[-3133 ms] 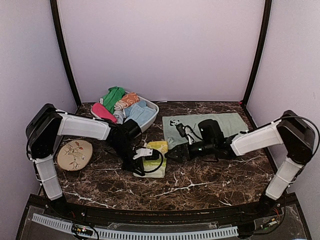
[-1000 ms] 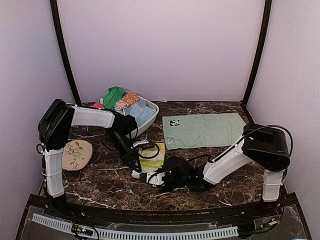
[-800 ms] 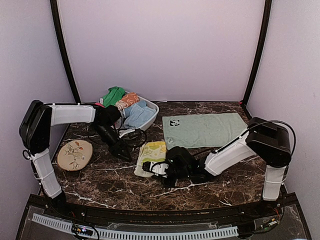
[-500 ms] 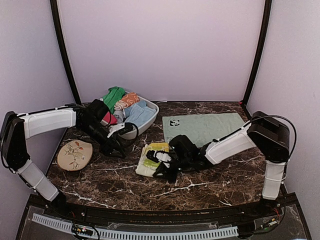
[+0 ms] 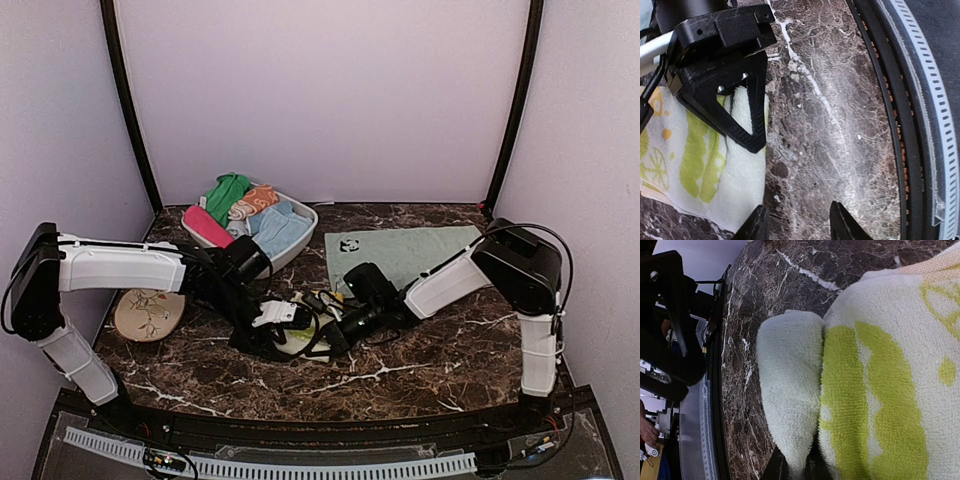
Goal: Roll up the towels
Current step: Roll the towel at the center of the board.
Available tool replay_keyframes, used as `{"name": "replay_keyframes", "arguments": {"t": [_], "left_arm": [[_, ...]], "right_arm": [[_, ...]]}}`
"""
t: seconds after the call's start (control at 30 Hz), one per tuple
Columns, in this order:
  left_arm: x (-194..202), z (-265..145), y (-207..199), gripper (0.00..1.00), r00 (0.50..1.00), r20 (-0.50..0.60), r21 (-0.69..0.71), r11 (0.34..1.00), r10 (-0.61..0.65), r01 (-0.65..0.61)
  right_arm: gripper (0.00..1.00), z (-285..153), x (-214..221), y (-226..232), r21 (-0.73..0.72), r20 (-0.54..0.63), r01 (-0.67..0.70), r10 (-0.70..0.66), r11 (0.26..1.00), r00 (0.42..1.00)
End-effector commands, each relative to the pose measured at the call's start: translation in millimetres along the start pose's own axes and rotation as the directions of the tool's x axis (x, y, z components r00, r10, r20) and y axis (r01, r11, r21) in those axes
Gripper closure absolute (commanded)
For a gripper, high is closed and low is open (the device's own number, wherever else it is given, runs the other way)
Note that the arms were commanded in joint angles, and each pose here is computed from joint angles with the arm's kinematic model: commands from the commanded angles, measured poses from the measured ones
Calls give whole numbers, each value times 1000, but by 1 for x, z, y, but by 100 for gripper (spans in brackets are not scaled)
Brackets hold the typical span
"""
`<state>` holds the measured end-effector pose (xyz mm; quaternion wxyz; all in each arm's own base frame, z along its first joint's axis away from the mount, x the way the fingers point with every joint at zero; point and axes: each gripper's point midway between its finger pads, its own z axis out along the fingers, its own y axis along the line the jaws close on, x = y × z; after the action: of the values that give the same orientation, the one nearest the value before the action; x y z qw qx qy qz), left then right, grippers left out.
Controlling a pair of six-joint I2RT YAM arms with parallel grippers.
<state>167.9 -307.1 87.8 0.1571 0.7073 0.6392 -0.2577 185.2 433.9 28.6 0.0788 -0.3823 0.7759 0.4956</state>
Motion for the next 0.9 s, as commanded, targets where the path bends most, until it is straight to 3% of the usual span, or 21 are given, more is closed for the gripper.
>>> {"name": "replay_keyframes", "arguments": {"t": [0.0, 0.33, 0.6, 0.87], "left_arm": [[-9, 13, 26, 56, 983, -69, -132, 975, 173, -181], [18, 46, 57, 58, 963, -198, -189, 957, 184, -222], [23, 48, 68, 65, 956, -229, -229, 945, 182, -235], [7, 28, 56, 53, 965, -191, -211, 952, 181, -220]], "right_arm": [[100, 5, 10, -8, -6, -52, -122, 121, 993, 991], [100, 4, 11, -10, -21, -55, -147, 146, 989, 988], [100, 3, 14, -8, -34, -63, -137, 135, 990, 989], [100, -1, 15, -11, -33, -61, -147, 144, 989, 988]]}}
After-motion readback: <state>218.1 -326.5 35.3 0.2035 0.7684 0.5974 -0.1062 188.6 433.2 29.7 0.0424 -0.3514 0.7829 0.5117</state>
